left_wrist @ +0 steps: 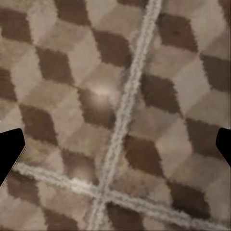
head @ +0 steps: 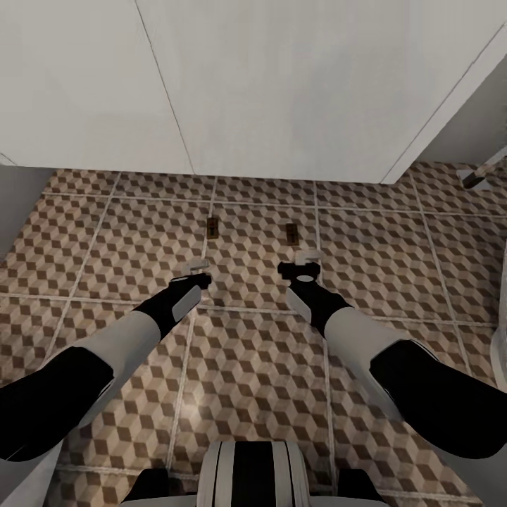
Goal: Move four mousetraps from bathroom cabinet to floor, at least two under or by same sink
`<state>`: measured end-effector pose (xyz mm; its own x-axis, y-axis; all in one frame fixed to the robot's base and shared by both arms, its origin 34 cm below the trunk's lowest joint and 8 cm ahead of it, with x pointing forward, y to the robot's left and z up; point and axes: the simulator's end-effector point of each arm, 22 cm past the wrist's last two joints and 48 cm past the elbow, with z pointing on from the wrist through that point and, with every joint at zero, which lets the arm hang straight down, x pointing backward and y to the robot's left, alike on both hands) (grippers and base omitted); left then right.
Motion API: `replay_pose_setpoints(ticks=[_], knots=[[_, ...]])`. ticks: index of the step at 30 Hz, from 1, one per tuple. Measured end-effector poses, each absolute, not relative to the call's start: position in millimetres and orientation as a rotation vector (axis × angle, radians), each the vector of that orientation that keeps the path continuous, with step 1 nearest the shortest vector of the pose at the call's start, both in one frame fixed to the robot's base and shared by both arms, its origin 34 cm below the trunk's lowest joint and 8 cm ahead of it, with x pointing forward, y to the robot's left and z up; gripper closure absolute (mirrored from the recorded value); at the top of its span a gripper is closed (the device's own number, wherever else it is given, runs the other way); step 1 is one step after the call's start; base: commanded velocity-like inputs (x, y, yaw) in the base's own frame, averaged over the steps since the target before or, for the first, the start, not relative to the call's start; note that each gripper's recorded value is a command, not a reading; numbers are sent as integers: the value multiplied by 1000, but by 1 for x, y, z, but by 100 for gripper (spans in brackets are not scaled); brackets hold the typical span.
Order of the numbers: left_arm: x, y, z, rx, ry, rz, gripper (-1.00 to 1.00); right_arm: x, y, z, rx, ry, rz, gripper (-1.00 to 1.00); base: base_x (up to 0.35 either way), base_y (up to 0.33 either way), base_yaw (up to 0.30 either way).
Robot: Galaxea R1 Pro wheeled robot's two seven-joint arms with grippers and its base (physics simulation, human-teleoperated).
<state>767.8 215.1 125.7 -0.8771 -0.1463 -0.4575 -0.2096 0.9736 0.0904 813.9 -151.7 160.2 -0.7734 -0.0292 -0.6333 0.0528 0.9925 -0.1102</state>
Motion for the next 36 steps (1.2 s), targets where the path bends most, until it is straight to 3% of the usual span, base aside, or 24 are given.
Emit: replay_pose_setpoints(ticks=[36], knots=[[800, 216, 204, -256, 2586, 183, -100, 839, -152, 237, 21, 2387, -154, -100, 0, 0, 0]])
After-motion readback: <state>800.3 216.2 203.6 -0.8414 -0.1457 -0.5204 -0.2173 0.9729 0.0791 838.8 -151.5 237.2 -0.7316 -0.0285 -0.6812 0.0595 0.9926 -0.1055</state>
